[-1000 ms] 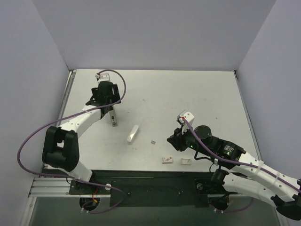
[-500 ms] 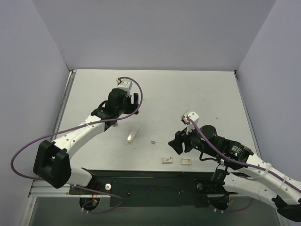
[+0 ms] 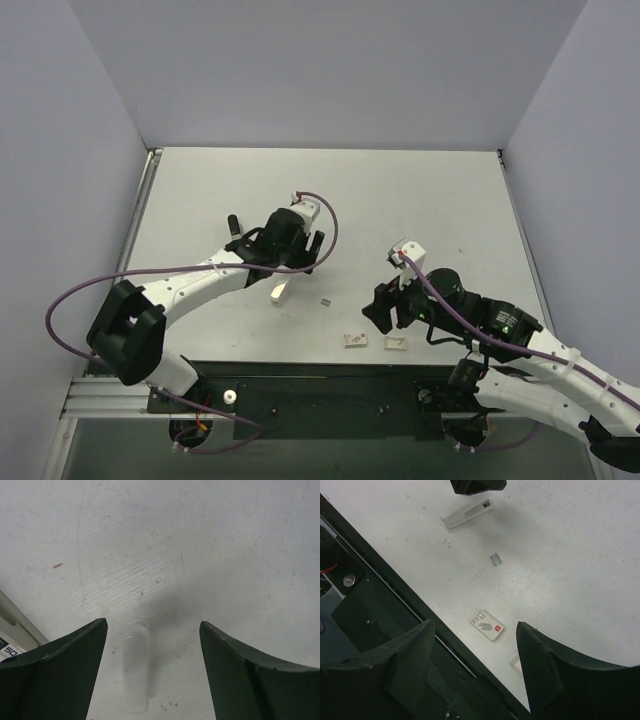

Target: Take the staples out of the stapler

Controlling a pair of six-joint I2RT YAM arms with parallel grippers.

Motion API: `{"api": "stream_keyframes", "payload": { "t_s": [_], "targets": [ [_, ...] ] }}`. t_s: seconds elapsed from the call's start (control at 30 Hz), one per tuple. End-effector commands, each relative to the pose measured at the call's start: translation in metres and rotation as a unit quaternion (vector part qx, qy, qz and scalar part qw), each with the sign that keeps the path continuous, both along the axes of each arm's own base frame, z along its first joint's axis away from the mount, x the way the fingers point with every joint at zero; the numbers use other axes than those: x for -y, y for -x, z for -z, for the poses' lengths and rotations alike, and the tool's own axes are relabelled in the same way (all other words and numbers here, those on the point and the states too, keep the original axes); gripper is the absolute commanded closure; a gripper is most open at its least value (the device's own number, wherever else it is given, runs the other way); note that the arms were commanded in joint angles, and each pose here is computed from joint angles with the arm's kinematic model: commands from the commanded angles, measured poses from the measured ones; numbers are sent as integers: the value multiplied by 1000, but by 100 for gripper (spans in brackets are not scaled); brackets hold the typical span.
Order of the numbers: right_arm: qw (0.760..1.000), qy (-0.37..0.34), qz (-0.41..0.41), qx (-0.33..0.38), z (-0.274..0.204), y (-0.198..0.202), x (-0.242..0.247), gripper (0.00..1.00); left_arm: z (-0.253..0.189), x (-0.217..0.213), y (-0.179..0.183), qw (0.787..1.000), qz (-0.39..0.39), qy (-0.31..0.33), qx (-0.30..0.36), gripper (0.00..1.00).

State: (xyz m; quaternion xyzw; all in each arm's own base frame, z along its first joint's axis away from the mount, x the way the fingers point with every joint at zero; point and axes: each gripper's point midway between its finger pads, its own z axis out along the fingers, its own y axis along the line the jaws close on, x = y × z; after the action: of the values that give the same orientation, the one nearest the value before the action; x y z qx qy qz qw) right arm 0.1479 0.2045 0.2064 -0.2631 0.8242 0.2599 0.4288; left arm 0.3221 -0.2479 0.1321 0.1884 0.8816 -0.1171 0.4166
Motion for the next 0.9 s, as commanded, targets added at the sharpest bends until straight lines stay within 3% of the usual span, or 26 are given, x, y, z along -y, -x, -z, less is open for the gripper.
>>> {"api": "stream_keyframes", "payload": {
  "t_s": [0.0, 0.4, 0.87],
  "targets": [
    [1000, 7, 7, -4, 3, -1, 0, 38, 11, -8, -2, 998, -8, -55, 5, 15],
    [999, 29, 2, -17, 14, -4, -7, 36, 51, -20, 4, 994, -16, -105, -30, 16],
    [999, 37, -4, -23, 20, -4, -14, 36, 79, -24, 19, 991, -7, -113, -67, 18]
  ]
}}
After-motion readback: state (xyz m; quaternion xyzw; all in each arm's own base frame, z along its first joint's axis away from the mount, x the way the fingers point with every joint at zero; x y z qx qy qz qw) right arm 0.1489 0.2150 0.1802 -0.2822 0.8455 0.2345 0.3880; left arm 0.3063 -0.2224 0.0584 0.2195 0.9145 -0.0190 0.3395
